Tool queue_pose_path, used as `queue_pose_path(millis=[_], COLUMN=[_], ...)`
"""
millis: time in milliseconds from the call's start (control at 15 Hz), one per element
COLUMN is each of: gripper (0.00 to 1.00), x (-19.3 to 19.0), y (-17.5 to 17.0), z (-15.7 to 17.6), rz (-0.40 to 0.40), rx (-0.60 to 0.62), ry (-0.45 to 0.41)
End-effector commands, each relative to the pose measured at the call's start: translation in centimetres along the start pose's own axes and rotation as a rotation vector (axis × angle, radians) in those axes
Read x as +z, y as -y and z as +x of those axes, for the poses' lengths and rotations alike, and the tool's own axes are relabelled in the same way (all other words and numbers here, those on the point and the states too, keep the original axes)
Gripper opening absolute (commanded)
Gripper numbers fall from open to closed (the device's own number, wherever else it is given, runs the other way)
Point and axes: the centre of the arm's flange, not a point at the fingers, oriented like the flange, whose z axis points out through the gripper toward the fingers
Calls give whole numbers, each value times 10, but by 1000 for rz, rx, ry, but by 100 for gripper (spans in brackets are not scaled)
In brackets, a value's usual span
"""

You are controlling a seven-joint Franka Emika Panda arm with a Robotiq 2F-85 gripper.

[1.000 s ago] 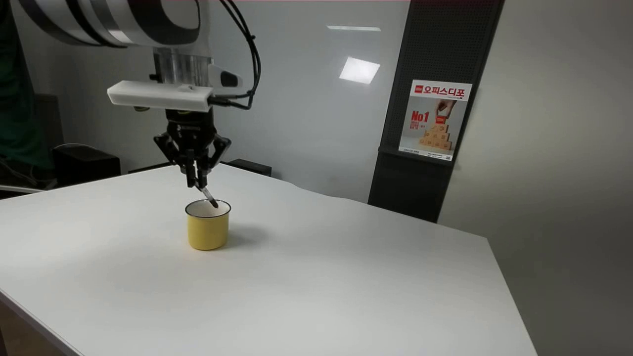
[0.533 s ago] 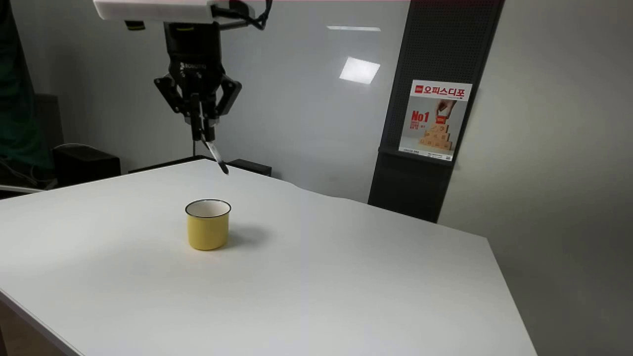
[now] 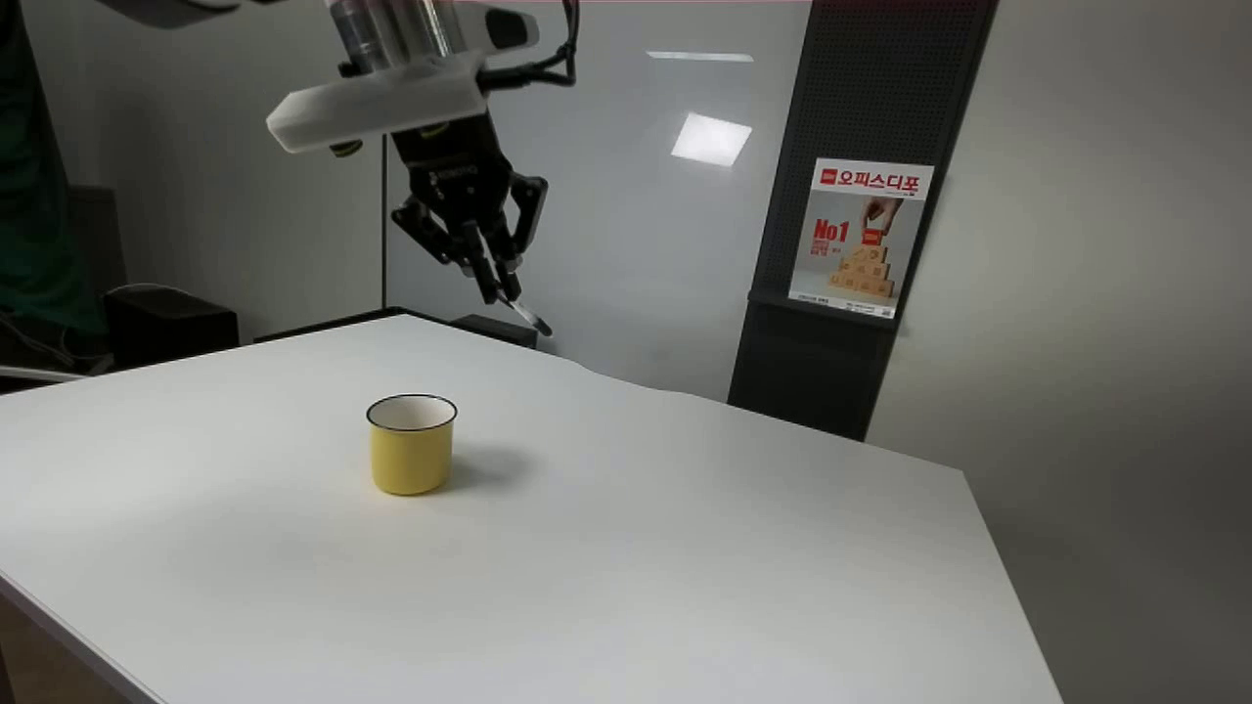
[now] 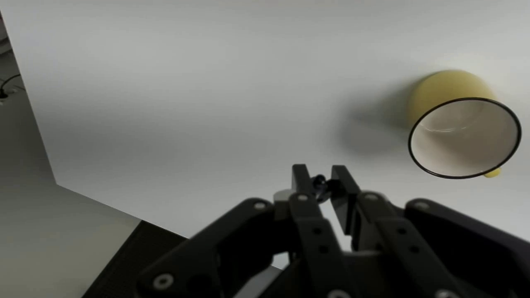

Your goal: Take the pen out of the mug and put it on the table

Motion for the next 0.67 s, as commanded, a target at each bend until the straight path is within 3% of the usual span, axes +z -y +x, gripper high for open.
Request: queue_pose_path(millis=[0,333,600], gripper=[4,4,4], x=[58,111,143], y=[-2,-1,11], z=[3,3,11], rz=[-3,94,208], rx=[69,77,68], ry=[-31,-41,-110])
